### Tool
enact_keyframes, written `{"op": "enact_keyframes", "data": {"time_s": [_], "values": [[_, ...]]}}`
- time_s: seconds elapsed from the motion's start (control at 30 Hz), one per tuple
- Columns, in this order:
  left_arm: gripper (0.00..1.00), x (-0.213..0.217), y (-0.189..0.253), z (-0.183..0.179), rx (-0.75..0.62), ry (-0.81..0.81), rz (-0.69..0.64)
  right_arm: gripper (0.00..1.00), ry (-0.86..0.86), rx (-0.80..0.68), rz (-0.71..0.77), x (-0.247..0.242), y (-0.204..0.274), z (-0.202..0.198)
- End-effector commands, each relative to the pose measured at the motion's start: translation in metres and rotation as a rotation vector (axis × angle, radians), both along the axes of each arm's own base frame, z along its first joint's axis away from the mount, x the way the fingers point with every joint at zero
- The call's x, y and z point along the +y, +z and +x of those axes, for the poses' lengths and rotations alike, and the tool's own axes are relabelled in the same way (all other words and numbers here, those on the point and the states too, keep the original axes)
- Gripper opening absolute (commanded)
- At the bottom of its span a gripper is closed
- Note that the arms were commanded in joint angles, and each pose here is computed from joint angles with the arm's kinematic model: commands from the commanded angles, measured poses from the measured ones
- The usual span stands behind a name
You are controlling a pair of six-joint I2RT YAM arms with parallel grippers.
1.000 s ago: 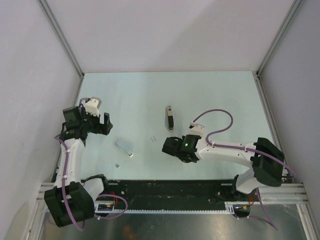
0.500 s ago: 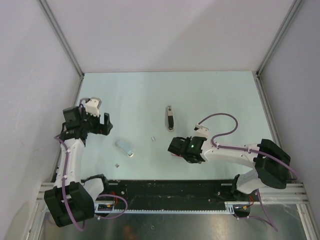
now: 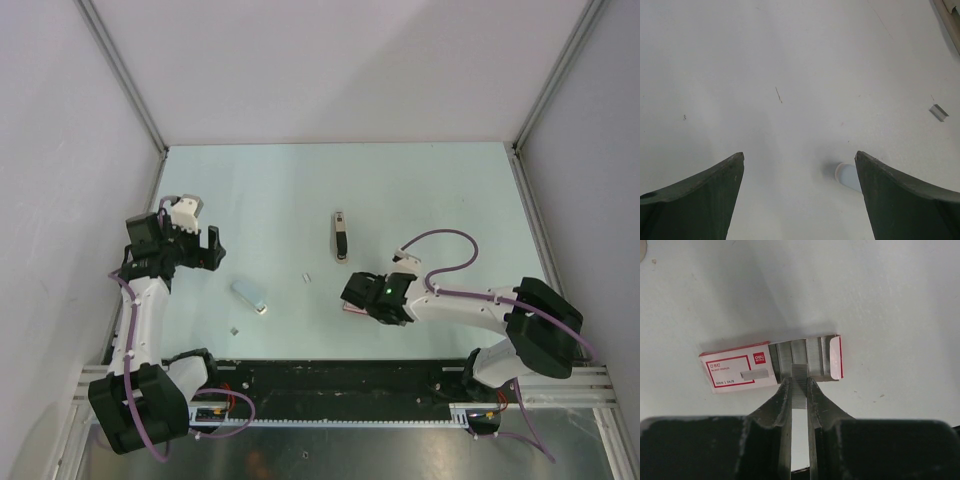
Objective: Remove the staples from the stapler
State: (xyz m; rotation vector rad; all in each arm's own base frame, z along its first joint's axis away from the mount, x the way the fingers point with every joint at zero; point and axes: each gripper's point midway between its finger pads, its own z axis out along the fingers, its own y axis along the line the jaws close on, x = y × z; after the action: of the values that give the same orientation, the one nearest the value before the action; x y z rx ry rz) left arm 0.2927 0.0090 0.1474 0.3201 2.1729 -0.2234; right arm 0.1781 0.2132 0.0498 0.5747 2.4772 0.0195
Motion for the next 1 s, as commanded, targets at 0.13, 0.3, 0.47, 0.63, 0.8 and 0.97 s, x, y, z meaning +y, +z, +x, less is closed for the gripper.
{"op": "enact_keyframes", "data": {"time_s": [0.13,0.3,0.47,0.63,0.8,0.97], "values": [[0.97,-0.002,0.014,0.005,-0.039,-0.02,-0.009,0.0,0.009,-0.017,0.027,0.005,0.001,0.008],[0.97,-0.001,0.012,0.004,-0.033,-0.022,-0.007,0.0,0.012,-0.002,0.026,0.006,-0.003,0.01],[0.97,-0.002,0.011,0.004,-0.03,-0.025,-0.007,0.0,0.01,0.02,0.015,0.005,-0.009,0.009],[0.97,-0.002,0.011,0.004,-0.031,-0.025,-0.007,0.0,0.007,0.035,0.011,0.005,-0.014,0.009],[0.97,-0.002,0.01,0.003,-0.029,-0.025,-0.008,0.0,0.007,0.034,0.015,0.005,-0.014,0.011],[0.97,-0.002,0.009,0.003,-0.028,-0.025,-0.009,0.0,0.005,0.037,0.009,0.003,-0.016,0.013]]}}
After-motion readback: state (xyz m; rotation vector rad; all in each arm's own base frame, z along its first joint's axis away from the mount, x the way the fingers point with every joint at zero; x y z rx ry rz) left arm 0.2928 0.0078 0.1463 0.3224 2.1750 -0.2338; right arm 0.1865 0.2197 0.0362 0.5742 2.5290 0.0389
